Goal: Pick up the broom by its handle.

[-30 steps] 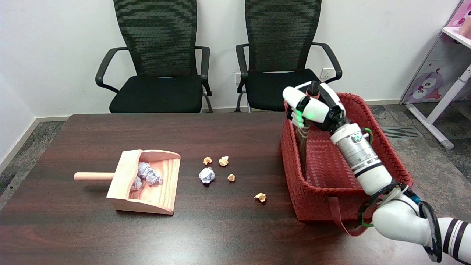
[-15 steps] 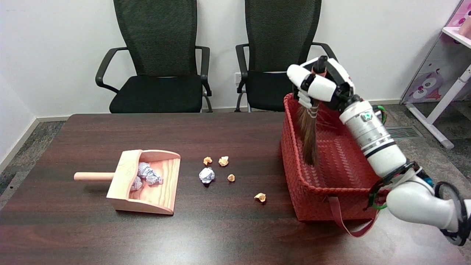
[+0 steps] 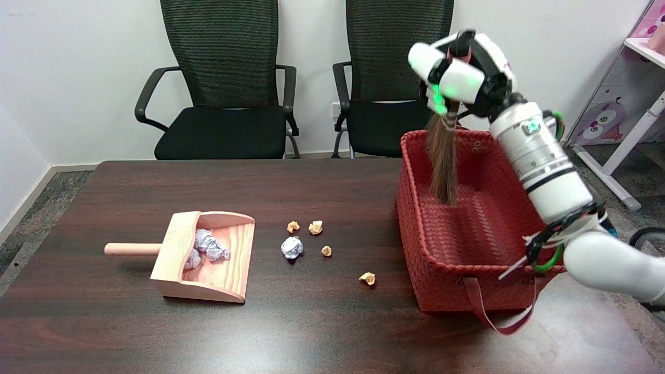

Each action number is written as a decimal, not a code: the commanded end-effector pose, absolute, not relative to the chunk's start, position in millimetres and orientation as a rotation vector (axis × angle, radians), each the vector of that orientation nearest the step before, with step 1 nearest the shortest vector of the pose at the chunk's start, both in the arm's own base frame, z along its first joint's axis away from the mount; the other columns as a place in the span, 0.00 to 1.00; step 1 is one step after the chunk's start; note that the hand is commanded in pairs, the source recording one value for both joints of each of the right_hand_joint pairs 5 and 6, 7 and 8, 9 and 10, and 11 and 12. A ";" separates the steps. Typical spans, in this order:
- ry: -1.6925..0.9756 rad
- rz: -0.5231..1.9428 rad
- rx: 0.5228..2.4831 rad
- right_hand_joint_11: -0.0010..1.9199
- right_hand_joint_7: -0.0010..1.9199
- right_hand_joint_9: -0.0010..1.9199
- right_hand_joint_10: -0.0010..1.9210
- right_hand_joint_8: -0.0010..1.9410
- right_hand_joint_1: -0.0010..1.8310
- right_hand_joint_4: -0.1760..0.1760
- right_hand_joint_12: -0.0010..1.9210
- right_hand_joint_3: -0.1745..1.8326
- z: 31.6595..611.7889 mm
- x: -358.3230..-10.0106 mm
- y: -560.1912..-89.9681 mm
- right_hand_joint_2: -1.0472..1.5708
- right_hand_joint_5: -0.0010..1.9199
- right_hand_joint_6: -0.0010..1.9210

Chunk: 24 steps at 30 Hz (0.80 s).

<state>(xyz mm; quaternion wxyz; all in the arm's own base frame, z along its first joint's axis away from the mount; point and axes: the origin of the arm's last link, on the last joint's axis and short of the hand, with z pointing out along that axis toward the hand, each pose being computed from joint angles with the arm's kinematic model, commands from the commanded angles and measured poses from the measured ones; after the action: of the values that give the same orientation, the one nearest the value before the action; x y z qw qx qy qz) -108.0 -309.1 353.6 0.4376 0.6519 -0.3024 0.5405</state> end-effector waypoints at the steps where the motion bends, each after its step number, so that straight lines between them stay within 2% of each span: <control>1: -0.833 1.432 1.751 1.00 1.00 1.00 1.00 0.99 0.55 0.65 1.00 0.64 324.8 -33.7 -326.7 1.00 1.00 1.00; 11: -1.000 1.403 1.856 1.00 1.00 1.00 1.00 0.99 0.54 0.66 1.00 0.72 272.1 -26.7 -341.6 1.00 1.00 1.00; 18: -1.192 1.404 1.833 1.00 1.00 1.00 1.00 0.99 0.54 0.68 1.00 0.76 231.9 -48.0 -346.6 1.00 1.00 1.00; 19: -1.209 1.401 1.822 1.00 1.00 1.00 1.00 0.99 0.54 0.71 1.00 0.77 228.7 -52.7 -347.8 1.00 1.00 1.00; 20: -1.230 1.391 1.803 1.00 1.00 1.00 1.00 0.99 0.53 0.94 1.00 0.77 223.4 -62.1 -350.8 1.00 1.00 1.00; 24: -1.200 1.327 1.771 1.00 1.00 1.00 1.00 0.99 0.53 0.98 1.00 0.76 216.6 -88.6 -355.9 1.00 1.00 1.00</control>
<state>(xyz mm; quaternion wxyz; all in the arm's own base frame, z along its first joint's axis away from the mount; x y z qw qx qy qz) -48.0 -338.4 282.4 0.3200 0.6799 -0.3740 0.5435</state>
